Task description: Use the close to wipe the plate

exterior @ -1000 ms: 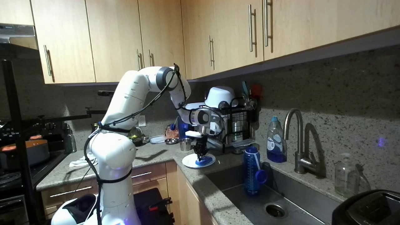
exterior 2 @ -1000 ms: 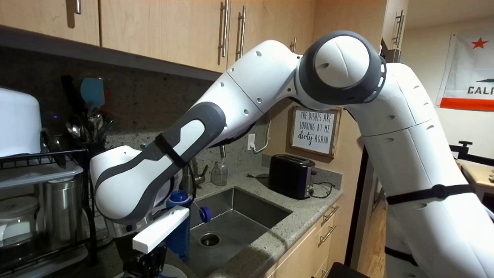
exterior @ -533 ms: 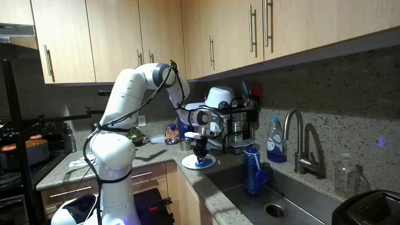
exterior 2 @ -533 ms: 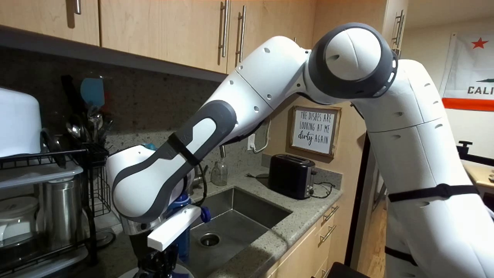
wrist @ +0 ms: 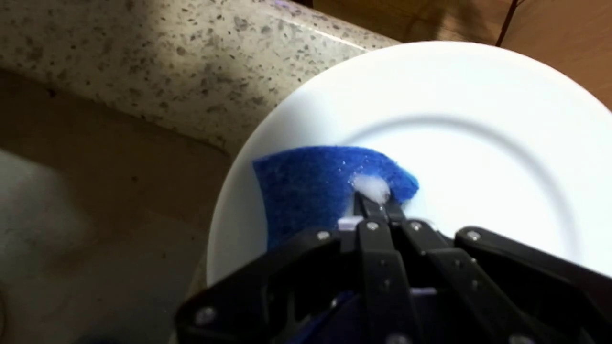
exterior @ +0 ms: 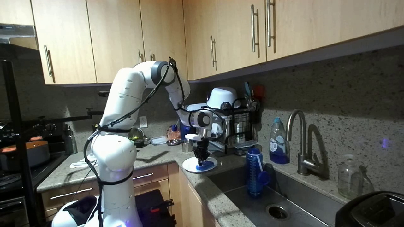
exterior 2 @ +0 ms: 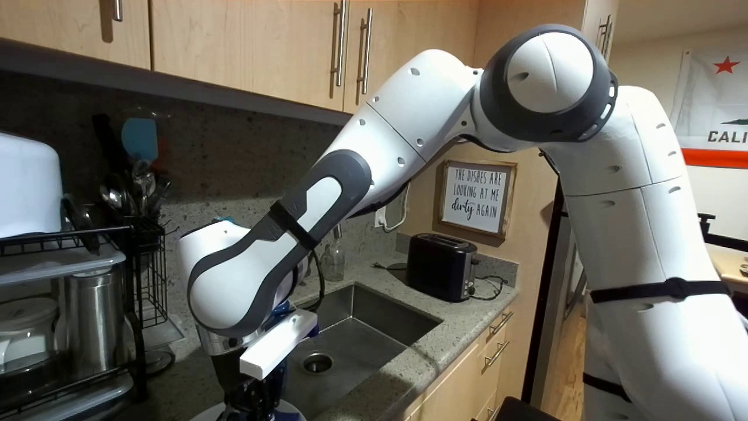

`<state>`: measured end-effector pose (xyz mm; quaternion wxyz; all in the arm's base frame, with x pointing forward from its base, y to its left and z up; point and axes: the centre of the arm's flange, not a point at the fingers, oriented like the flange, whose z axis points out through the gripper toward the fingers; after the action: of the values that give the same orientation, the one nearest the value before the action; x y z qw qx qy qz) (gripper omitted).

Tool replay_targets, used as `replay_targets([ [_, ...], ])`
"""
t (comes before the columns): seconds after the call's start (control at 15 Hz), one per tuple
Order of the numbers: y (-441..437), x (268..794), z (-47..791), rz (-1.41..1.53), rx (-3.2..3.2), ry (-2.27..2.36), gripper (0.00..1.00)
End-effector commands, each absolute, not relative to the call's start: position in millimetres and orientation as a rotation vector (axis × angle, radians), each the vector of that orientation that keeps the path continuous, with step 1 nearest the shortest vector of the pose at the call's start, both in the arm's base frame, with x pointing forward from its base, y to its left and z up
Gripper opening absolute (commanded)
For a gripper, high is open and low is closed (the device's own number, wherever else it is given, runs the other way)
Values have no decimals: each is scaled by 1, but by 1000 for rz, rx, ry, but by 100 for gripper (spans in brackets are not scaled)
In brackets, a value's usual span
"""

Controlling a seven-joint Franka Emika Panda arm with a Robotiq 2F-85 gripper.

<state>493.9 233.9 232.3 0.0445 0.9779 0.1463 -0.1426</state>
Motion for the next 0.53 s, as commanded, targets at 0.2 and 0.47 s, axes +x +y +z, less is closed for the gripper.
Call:
replay_targets([
  [0.2,234,495,233,-434,2994,453,1],
  [0.47,240,505,233,-444,2992,469,1],
])
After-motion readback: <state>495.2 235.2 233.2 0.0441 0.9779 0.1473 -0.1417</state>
